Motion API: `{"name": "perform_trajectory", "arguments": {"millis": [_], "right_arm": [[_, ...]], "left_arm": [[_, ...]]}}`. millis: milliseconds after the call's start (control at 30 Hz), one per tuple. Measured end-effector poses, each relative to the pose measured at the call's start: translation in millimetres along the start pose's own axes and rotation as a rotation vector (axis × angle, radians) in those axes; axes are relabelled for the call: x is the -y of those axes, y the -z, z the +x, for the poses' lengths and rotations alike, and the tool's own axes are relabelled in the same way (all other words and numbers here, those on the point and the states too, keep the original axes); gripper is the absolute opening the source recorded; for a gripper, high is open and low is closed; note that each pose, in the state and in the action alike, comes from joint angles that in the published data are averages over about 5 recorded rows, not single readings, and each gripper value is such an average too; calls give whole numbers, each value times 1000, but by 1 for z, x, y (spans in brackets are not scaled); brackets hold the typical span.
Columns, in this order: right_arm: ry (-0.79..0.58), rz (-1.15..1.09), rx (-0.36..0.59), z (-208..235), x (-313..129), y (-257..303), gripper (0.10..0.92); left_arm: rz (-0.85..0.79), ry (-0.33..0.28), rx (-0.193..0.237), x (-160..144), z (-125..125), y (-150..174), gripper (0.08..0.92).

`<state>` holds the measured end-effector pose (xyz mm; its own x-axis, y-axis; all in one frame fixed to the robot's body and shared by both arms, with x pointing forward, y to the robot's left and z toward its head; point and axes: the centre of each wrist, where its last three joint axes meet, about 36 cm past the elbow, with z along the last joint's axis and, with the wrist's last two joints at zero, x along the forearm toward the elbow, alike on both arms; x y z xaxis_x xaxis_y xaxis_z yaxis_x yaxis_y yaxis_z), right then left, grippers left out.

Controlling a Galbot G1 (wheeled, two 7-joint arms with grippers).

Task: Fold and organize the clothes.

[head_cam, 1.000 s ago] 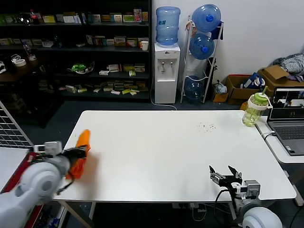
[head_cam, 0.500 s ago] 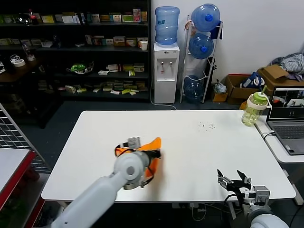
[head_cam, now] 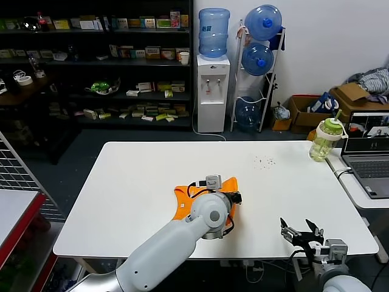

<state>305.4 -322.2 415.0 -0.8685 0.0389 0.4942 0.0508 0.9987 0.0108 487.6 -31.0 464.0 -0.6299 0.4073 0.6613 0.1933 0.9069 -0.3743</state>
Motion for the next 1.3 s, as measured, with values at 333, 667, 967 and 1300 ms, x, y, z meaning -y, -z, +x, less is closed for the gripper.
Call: {"name": "perform_trajectory", "arguments": {"millis": [333, 667, 967, 1300], "right_arm": [[58, 23, 148, -6, 15, 0, 823], [91, 62, 351, -13, 41, -16, 823], [91, 83, 478, -11, 58, -49, 823], [77, 100, 559, -12, 58, -86, 823]], "left_arm": [[3, -64, 149, -10, 7, -11, 391], [21, -89, 565, -132, 41, -66, 677], [-45, -42, 818, -228, 79, -136, 821], [-171, 43, 913, -281, 113, -186, 823]]}}
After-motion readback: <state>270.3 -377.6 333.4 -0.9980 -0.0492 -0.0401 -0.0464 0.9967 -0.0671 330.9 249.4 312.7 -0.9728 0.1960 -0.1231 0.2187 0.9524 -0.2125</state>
